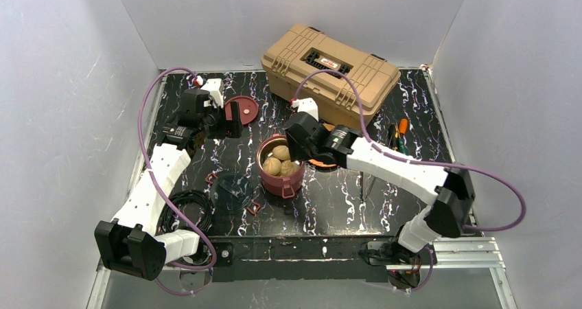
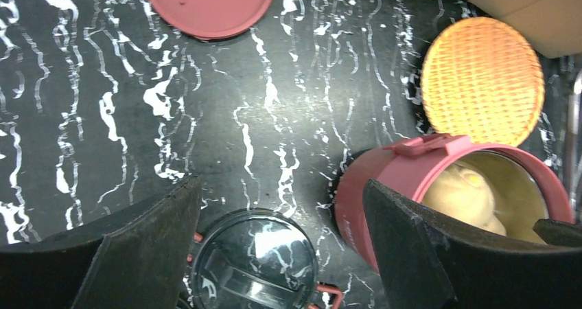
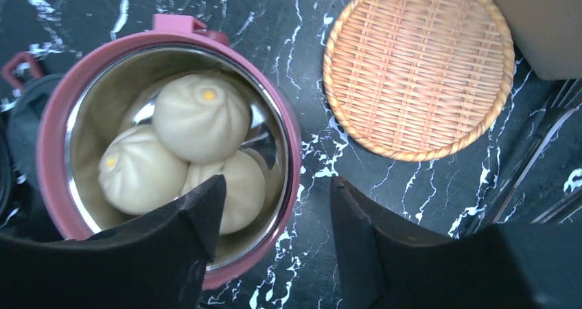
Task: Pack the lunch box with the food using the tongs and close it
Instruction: Place the packing box into the packing box.
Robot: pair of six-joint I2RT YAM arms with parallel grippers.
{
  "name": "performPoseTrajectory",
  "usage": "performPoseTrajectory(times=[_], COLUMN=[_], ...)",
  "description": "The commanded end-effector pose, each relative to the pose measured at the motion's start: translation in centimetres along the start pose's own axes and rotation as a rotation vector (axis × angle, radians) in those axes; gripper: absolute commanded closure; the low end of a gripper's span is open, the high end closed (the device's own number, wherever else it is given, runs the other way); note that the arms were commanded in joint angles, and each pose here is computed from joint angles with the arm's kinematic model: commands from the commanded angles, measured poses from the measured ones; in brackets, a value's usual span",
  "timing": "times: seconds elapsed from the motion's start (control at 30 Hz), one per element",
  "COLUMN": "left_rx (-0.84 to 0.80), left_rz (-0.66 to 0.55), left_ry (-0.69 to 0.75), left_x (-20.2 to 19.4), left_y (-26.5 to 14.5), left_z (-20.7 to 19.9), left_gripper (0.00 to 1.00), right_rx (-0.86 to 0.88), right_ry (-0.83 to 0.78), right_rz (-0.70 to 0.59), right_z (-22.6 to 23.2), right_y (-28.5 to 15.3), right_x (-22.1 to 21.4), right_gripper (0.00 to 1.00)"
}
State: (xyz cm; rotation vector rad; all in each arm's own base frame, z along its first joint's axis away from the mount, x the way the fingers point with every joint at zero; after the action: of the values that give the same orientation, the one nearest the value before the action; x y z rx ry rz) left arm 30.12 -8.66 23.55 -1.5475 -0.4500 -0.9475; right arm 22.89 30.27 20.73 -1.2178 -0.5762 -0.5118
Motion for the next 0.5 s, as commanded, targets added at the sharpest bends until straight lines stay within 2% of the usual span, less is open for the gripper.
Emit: performPoseTrajectory(times=[0.0,0.17,0.33,0.47], left_rx=[-0.139,-0.243,-0.273,-0.276], left_rz=[-0.040,-0.069,-0.046,-0.033], left_ry=[-0.032,-0.052,-0.061,-0.063], left_x=[0.8,1.3,1.0,0.8], left_y=[-0.3,-0.4,0.2,0.5], left_z=[-2.0,-3.6,-4.0,-4.0], left_gripper=[0.14,0.14,0.14,0.14], right_rx=[0.178,0.306,0.516,0.664], right_ry=[0.021,0.001,0.023,0.049], right_rz=[-0.080,-0.023,0.049,0.142], right_z=[0.9,-0.5,-0.9,0.1], right_y=[-4.0,-5.8,-7.4,-7.0], right_x=[2.0,-1.0,-4.8,-7.9], right_gripper=[0.31,0.22,0.13,0.13])
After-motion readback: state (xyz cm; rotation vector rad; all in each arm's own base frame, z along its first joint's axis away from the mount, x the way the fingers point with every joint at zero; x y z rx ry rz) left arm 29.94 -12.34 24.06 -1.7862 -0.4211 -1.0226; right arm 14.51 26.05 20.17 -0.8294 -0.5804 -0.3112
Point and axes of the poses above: each gripper's point midway between its finger pads, its own y axis out along the fingers, its own z axis along the line the jaws close on, x = y × z, the point moved 3 cm from there along -y, back along the fingers, and after that the axes turned 15 degrees about y, right-handed, at the moved point
